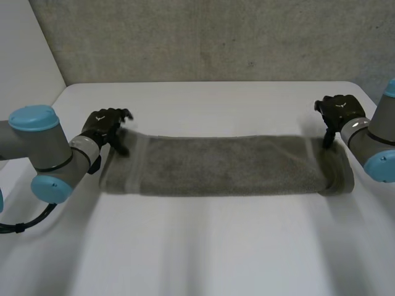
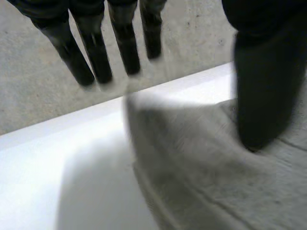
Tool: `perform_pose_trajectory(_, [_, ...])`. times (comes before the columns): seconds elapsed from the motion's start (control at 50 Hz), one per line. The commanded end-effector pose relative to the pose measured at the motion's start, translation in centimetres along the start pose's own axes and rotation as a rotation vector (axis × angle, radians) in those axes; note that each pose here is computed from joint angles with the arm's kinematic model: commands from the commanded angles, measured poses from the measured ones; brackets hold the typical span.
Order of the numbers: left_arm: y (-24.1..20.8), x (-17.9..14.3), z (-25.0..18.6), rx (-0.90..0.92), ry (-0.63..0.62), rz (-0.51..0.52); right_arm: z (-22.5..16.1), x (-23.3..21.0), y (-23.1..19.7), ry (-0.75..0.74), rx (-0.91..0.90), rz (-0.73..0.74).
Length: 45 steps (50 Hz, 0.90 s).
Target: Fold the towel.
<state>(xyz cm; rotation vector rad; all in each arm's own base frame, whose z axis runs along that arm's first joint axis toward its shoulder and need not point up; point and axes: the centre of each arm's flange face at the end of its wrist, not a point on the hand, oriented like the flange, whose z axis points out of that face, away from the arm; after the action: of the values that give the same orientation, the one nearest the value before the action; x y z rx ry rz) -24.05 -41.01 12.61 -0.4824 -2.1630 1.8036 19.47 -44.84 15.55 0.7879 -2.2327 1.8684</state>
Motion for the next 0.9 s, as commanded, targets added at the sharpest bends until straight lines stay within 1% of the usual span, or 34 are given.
perform_pose_trajectory(0.02, [-2.2, 0.9, -1.1, 0.004, 0.014, 0.0, -1.8, 0.5, -1.3, 0.03, -0.009, 0.003])
perform_pose_trajectory(0.04, [-3.4, 0.8, -1.6, 0.023, 0.008, 0.002, -1.9, 0.5, -1.3, 0.03, -0.009, 0.003])
perform_pose_trajectory(0.06, [-4.2, 0.8, -2.1, 0.036, 0.003, 0.001, -2.9, 1.0, -2.2, 0.039, 0.002, 0.005])
perform_pose_trajectory(0.08, [-4.2, 0.8, -2.1, 0.036, 0.003, 0.001, -2.9, 1.1, -2.2, 0.039, 0.002, 0.005])
perform_pose_trajectory(0.12, [-6.4, 0.8, -4.0, 0.068, -0.004, 0.007, -5.2, 1.4, -2.7, 0.04, 0.002, 0.008])
perform_pose_trajectory(0.14, [-6.4, 0.8, -4.0, 0.068, -0.004, 0.007, -5.2, 1.4, -2.7, 0.04, 0.002, 0.008])
perform_pose_trajectory(0.18, [-6.9, 1.0, -4.8, 0.074, -0.001, 0.009, -7.5, 0.8, -2.5, 0.008, -0.021, 0.012])
perform_pose_trajectory(0.2, [-7.4, 1.4, -6.0, 0.077, 0.004, 0.01, -7.5, 0.8, -2.5, 0.008, -0.021, 0.012])
perform_pose_trajectory(0.22, [-7.6, 2.0, -7.0, 0.08, 0.014, 0.012, -8.5, 0.4, -2.4, -0.01, -0.031, 0.013])
perform_pose_trajectory(0.24, [-7.6, 2.0, -7.0, 0.08, 0.014, 0.012, -9.4, 0.1, -2.2, -0.027, -0.043, 0.016])
perform_pose_trajectory(0.28, [-7.5, 2.6, -8.4, 0.073, 0.02, 0.011, -10.2, -0.4, -1.6, -0.044, -0.064, 0.019])
perform_pose_trajectory(0.3, [-7.5, 2.6, -8.5, 0.073, 0.02, 0.011, -10.2, -0.4, -1.6, -0.045, -0.064, 0.019])
perform_pose_trajectory(0.34, [-7.1, 3.7, -9.7, 0.074, 0.043, 0.015, -11.0, -0.8, -0.1, -0.06, -0.11, 0.028])
perform_pose_trajectory(0.36, [-7.1, 3.7, -9.7, 0.074, 0.043, 0.015, -11.0, -0.8, -0.1, -0.06, -0.111, 0.028])
perform_pose_trajectory(0.4, [-6.7, 4.2, -10.1, 0.079, 0.055, 0.017, -11.1, -0.4, 1.3, -0.045, -0.13, 0.04])
perform_pose_trajectory(0.52, [-5.1, 4.9, -10.6, 0.101, 0.065, 0.028, -10.5, -0.2, 2.4, -0.04, -0.111, 0.043])
perform_pose_trajectory(0.6, [-4.6, 4.9, -10.6, 0.098, 0.062, 0.028, -9.0, -0.8, 4.6, -0.051, -0.145, 0.049])
perform_pose_trajectory(0.74, [-4.3, 4.9, -10.6, 0.09, 0.061, 0.023, -7.5, -1.2, 6.3, -0.052, -0.188, 0.052])
perform_pose_trajectory(0.8, [-4.2, 4.9, -10.7, 0.085, 0.063, 0.022, -7.3, -0.4, 6.7, -0.012, -0.203, 0.055])
perform_pose_trajectory(0.82, [-4.0, 4.9, -10.7, 0.08, 0.061, 0.021, -7.3, 0.5, 6.5, 0.026, -0.205, 0.055])
perform_pose_trajectory(0.84, [-4.0, 4.9, -10.7, 0.08, 0.061, 0.021, -7.3, 0.5, 6.5, 0.026, -0.205, 0.055])
perform_pose_trajectory(0.88, [-3.9, 4.9, -10.8, 0.08, 0.061, 0.022, -7.6, 2.7, 5.3, 0.111, -0.191, 0.045])
perform_pose_trajectory(0.9, [-3.9, 4.8, -10.8, 0.08, 0.06, 0.022, -7.6, 2.7, 5.3, 0.112, -0.19, 0.045])
